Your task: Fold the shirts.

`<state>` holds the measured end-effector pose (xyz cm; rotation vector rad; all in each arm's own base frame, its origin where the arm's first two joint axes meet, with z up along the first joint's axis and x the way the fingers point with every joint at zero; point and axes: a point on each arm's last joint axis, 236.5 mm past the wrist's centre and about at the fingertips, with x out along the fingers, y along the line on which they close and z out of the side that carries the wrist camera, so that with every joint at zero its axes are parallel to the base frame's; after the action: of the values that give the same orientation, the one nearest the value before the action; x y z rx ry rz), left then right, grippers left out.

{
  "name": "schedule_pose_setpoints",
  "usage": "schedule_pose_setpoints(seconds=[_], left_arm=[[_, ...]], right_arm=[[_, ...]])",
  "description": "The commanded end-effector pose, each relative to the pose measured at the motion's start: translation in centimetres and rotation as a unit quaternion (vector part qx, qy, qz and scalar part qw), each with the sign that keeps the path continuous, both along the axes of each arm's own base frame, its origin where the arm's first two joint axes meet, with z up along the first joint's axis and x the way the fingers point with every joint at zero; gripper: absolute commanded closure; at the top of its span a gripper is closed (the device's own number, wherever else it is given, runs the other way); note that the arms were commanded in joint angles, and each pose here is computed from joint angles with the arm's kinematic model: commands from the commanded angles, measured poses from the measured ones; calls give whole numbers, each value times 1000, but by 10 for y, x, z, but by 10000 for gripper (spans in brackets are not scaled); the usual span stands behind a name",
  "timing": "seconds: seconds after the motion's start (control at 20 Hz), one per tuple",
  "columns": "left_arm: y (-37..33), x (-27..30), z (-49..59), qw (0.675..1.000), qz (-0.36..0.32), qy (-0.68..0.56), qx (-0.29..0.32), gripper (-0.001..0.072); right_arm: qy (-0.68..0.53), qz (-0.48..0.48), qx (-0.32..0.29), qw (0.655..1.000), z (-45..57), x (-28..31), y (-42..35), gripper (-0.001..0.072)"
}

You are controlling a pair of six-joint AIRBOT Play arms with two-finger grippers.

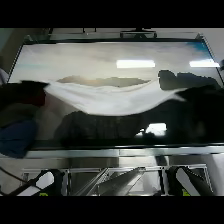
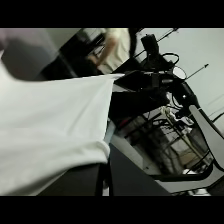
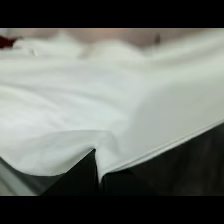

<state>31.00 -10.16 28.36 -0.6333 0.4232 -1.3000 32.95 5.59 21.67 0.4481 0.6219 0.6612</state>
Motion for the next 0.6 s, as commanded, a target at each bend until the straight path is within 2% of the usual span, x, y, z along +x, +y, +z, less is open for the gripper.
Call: schedule_pose_setpoints(seconds=[0.0, 0.1, 0.2, 0.35, 0.4, 0.55], left_arm=[[-22, -99, 143, 977, -17, -214, -6, 686], [-30, -135, 184, 957, 23, -284, 48, 685], [-34, -141, 205, 934, 90, -332, 95, 685], [-20, -129, 209, 928, 133, -329, 111, 685], [-9, -119, 206, 936, 132, -311, 97, 685], [25, -62, 160, 970, 121, -199, 63, 685]], right_arm=[[-280, -86, -45, 955, 184, -48, 13, 697], [-380, -142, -99, 909, 249, -83, 15, 698], [-452, -152, -143, 867, 294, -113, 32, 698], [-494, -175, -180, 833, 321, -125, 31, 698], [-477, -172, -177, 844, 313, -113, 23, 698], [-364, -123, -117, 916, 247, -57, -1, 698]])
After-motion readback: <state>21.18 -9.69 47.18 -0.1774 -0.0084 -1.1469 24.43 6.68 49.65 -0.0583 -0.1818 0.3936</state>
